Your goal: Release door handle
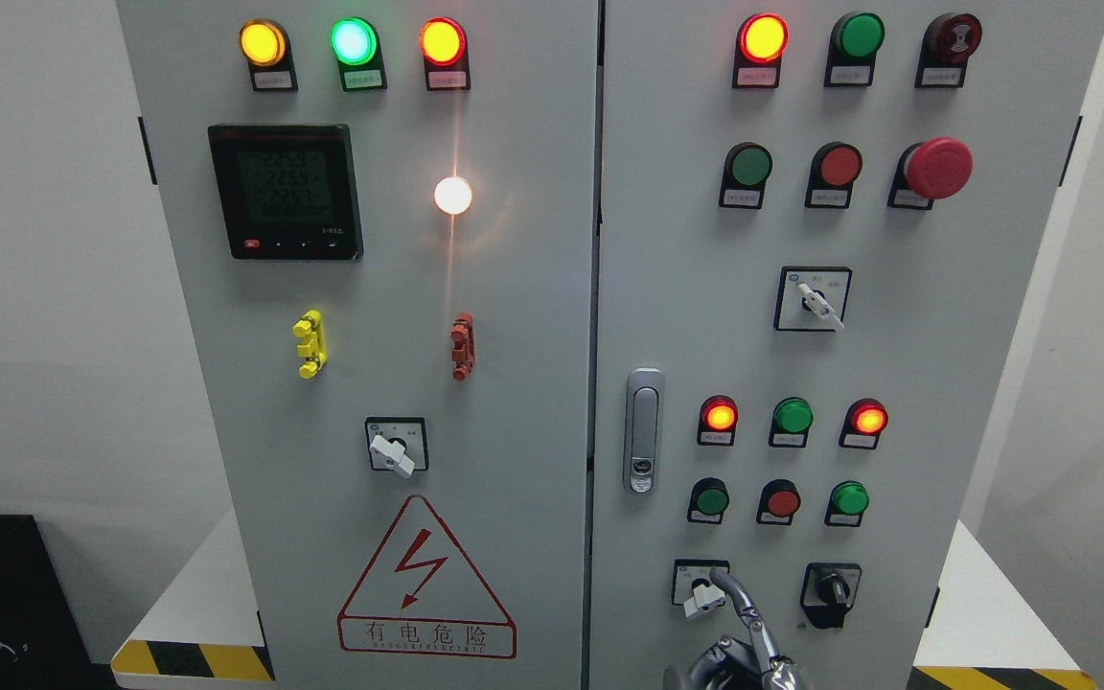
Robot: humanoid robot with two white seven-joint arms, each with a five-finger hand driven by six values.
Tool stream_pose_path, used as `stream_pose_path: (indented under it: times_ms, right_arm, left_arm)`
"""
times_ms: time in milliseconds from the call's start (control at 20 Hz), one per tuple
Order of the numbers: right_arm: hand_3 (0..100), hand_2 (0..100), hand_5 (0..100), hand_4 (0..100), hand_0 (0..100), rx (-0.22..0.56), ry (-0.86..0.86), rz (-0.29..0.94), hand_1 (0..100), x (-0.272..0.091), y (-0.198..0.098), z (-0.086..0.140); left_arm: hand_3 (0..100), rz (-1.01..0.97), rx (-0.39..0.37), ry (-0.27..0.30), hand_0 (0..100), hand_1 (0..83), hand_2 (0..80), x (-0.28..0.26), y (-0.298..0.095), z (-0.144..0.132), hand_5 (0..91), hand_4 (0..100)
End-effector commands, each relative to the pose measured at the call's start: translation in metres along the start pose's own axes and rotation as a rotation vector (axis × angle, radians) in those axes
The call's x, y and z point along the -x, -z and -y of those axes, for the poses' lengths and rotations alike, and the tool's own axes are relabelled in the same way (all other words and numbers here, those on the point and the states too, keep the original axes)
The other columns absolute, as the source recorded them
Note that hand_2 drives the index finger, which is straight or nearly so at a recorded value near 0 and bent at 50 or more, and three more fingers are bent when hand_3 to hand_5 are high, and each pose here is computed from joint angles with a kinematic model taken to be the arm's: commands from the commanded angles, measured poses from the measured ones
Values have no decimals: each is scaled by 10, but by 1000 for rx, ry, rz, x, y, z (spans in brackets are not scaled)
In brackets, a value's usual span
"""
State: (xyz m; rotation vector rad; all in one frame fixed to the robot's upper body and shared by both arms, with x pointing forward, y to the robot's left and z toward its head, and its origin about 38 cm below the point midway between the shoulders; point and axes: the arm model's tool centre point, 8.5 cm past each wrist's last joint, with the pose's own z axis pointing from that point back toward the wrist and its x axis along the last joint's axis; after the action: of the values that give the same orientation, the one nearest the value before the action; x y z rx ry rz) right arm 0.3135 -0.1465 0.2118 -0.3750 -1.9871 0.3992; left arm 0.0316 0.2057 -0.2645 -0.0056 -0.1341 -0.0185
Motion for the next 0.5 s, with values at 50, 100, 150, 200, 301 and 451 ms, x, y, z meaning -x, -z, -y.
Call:
stream_pose_path:
  times_ms: [50,100,150,200,301,451]
  right_arm:
    - [1000,81,1000,1000,527,26,-269,44,327,-8,14,5]
    - [1000,82,1000,1000,529,29,-300,49,332,-9,16,5]
    - [1000,83,1000,1000,531,33,-330,51,340,-10,18,6]
    - [1000,84,1000,1000,531,38,-357,47,344,-10,20,6]
    - [1000,85,1000,1000,529,51,-407,55,355,-13,26,8]
    - [1000,86,1000,1000,525,64,-499,70,356,-15,35,9]
  left_arm:
    - [0,-16,0,-2,120,556,0,11,-1,0,0,0]
    - [0,-16,0,-2,120,556,0,11,-1,0,0,0]
    - [0,-16,0,-1,120,556,0,11,-1,0,0,0]
    - [0,-17,0,-2,120,556,0,11,-1,0,0,0]
    - [0,-16,0,-2,120,556,0,11,-1,0,0,0]
    - [0,-16,0,-2,120,556,0,11,-1,0,0,0]
